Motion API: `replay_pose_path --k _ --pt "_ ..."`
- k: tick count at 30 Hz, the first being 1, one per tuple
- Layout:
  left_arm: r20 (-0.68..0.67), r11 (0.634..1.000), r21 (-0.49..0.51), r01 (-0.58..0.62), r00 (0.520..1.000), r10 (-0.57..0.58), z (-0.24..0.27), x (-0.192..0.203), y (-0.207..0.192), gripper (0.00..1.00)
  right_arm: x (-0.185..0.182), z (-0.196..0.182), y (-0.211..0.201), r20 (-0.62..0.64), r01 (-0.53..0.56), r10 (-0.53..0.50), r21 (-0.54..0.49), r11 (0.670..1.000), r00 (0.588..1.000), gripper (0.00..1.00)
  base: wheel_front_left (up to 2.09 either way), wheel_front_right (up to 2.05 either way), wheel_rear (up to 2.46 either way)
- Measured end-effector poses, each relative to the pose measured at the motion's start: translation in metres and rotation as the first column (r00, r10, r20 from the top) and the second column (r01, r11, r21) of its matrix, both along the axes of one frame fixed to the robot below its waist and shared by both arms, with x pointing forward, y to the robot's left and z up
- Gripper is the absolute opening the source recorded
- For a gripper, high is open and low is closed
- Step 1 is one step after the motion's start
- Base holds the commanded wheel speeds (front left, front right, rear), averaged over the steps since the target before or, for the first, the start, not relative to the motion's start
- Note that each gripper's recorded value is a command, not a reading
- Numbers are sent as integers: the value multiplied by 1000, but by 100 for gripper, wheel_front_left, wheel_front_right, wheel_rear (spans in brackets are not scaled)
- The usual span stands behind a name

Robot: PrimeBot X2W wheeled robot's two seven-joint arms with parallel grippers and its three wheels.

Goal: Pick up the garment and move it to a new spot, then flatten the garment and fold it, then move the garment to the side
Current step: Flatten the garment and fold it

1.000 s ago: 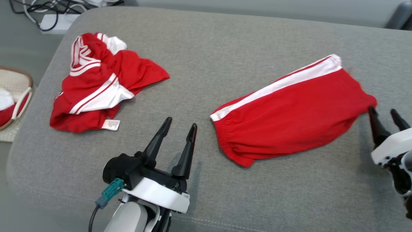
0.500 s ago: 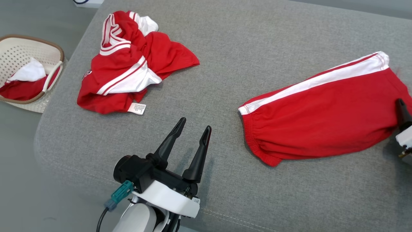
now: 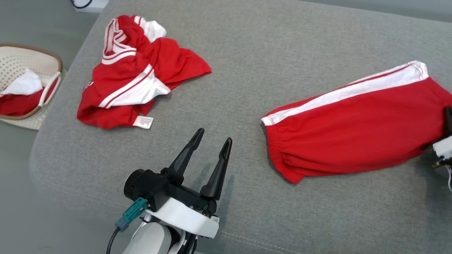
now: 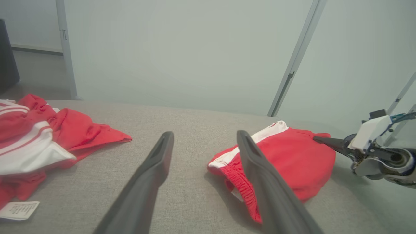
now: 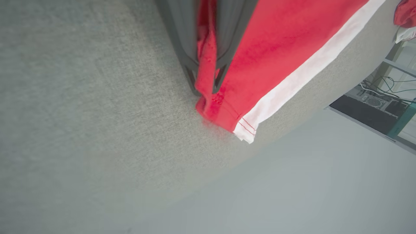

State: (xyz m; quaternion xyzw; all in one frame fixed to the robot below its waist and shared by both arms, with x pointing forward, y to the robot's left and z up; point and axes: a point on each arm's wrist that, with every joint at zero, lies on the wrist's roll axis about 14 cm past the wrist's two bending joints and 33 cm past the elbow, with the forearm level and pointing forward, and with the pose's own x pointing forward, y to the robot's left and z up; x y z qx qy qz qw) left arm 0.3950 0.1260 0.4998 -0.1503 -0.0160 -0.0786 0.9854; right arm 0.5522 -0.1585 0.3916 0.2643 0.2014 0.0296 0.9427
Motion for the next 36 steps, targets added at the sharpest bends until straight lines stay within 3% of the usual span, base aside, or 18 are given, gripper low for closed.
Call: replay_pose_path --k 6,13,19,29,31,32,33,36 --pt "19 999 -9 36 999 -36 5 5 -12 100 -23 4 -22 36 108 -111 79 991 993 0 0 0 0" --pt "40 995 -22 96 995 -95 9 12 -32 100 -48 12 -67 73 228 -235 99 969 969 0 0 0 0" --pt "57 990 -29 141 989 -140 14 16 -48 100 -81 10 -98 90 315 -320 63 947 943 0 0 0 0" --pt "87 981 -37 189 979 -185 24 15 -64 100 -123 -7 -104 41 392 -394 47 919 918 0 0 0 0" --pt "91 980 -42 195 977 -191 25 15 -66 100 -127 -10 -106 28 399 -400 41 916 916 46 0 0 0" --pt "93 979 -44 199 976 -194 26 14 -68 100 -128 -10 -108 31 400 -401 34 916 915 95 0 0 0" --pt "95 979 -44 200 976 -195 27 15 -68 100 -128 -9 -109 35 401 -402 30 916 915 100 0 0 0" --pt "101 978 -45 202 975 -196 28 16 -69 100 -132 -4 -113 64 371 -369 -30 928 927 100 0 0 0"
